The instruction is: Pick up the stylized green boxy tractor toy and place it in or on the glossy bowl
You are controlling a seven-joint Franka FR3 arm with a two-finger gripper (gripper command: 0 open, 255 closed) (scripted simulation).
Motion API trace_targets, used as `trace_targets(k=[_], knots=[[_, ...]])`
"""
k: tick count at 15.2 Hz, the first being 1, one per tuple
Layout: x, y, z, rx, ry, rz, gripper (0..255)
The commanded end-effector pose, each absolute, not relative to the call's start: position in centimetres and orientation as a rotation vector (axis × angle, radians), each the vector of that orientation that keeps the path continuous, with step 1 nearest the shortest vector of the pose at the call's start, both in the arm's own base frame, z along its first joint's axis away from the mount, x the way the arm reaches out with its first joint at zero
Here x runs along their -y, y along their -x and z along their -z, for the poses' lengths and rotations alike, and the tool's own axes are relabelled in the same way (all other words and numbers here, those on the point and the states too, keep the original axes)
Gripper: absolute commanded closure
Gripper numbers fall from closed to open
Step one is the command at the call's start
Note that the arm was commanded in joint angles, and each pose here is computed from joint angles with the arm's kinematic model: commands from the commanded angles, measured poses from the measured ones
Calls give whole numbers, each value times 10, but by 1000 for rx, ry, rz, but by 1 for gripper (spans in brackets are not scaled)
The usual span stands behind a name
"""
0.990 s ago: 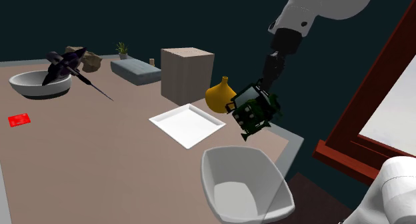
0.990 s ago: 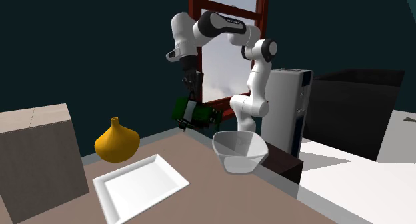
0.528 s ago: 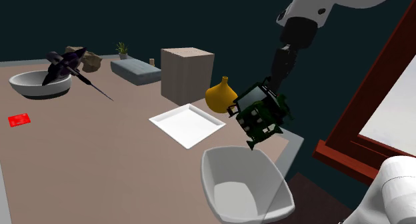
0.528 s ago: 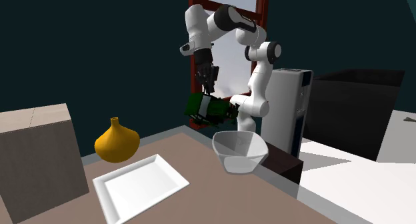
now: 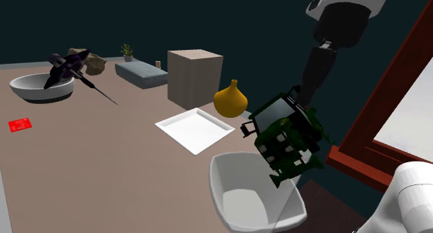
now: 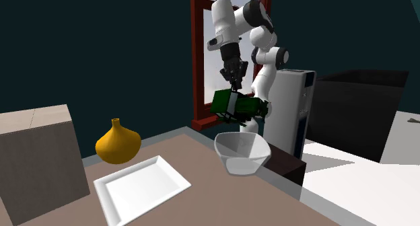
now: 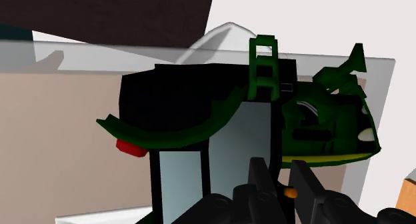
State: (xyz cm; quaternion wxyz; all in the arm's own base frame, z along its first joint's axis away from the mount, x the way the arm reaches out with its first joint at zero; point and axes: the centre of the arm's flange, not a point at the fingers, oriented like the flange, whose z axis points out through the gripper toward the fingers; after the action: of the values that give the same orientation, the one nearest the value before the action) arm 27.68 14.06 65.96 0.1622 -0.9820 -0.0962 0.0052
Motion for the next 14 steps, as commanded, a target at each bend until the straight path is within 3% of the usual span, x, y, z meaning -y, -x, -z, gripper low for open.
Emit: trace_targets(k=[1, 4, 14], knots=[[-158, -256, -668, 273, 2801, -12, 255], [-181, -231, -676, 273, 2801, -12, 255], [-181, -231, -623, 273, 2801, -12, 255]])
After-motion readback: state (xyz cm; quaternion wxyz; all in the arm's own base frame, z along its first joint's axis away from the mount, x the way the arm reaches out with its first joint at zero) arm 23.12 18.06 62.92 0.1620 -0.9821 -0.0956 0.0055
